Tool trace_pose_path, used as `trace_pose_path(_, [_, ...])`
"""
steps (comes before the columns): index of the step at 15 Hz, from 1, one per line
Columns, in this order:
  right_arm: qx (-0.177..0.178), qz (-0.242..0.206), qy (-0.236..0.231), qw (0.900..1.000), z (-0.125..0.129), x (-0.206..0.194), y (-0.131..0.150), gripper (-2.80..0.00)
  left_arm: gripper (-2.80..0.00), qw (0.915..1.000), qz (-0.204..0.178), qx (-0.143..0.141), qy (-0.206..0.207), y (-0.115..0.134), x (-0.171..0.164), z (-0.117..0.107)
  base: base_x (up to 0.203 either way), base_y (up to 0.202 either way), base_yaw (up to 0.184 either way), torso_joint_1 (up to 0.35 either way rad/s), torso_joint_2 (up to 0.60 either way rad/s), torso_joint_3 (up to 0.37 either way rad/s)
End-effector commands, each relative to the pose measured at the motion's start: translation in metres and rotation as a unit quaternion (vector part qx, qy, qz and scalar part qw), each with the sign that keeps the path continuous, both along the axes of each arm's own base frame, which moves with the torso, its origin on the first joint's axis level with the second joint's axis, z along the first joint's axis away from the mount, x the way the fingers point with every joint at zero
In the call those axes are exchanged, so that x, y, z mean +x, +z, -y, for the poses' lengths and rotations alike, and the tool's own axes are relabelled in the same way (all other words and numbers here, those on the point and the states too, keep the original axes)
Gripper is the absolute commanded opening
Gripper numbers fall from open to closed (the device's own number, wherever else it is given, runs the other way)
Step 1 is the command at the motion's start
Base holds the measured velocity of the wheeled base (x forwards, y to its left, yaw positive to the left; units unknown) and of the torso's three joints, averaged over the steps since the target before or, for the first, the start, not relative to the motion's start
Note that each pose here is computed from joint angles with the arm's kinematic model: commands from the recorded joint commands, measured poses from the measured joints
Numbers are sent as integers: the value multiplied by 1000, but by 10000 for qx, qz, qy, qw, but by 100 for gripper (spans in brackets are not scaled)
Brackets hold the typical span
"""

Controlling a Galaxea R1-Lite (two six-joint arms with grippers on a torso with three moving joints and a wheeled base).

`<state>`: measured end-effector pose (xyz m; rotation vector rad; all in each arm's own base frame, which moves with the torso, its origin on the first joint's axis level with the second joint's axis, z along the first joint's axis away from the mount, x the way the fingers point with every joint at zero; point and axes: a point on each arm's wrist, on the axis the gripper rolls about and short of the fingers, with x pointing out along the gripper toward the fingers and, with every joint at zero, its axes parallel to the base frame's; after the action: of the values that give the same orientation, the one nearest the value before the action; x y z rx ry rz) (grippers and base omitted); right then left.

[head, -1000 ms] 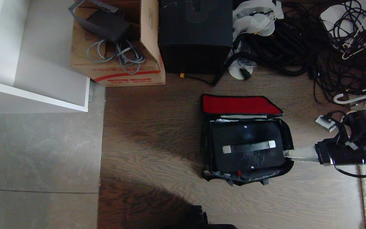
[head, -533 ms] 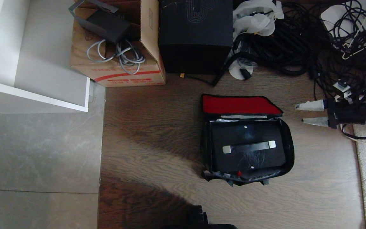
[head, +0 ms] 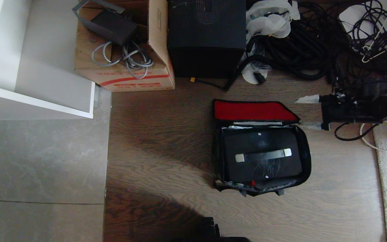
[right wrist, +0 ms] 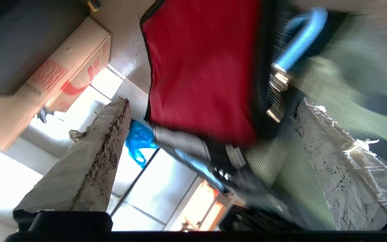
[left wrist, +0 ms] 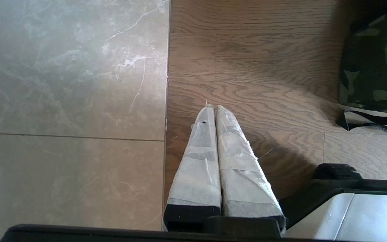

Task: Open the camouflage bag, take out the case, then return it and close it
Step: Close the top of the storage box

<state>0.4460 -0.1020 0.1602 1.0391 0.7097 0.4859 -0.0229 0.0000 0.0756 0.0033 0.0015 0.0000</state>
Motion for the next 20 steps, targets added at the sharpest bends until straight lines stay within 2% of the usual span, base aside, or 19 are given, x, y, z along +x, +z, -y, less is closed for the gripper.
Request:
trace_pose_path(1, [92,-217,20,9997,-16,20,-21,0,-280,10000,-6,-1,0,0,0,0,0,0,0,0,0,0])
trace_pose_path(4, [-108,-266,-309,9991,-37,48,-36,0,-280,10000,-4,-1,0,0,0,0,0,0,0,0,0,0])
trace_pose_path(6, [-267,-94,-571,9980,-45,61,-42,0,-280,10000,0,-1,0,0,0,0,0,0,0,0,0,0])
trace_pose_path(9, [-293,251,-623,9973,-45,68,-45,0,-280,10000,-8,-1,0,0,0,0,0,0,0,0,0,0])
trace_pose_path(14, [-250,357,-675,9968,-40,68,-41,0,-280,10000,-8,-1,0,0,0,0,0,0,0,0,0,0])
trace_pose_path(15, [-245,464,-695,9962,-39,69,-40,-280,-280,10000,0,-1,0,0,0,0,0,0,0,0,0,0])
trace_pose_path(20, [-319,901,-758,9925,-32,70,-30,-280,-280,10000,-3,-1,0,0,0,0,0,0,0,0,0,0])
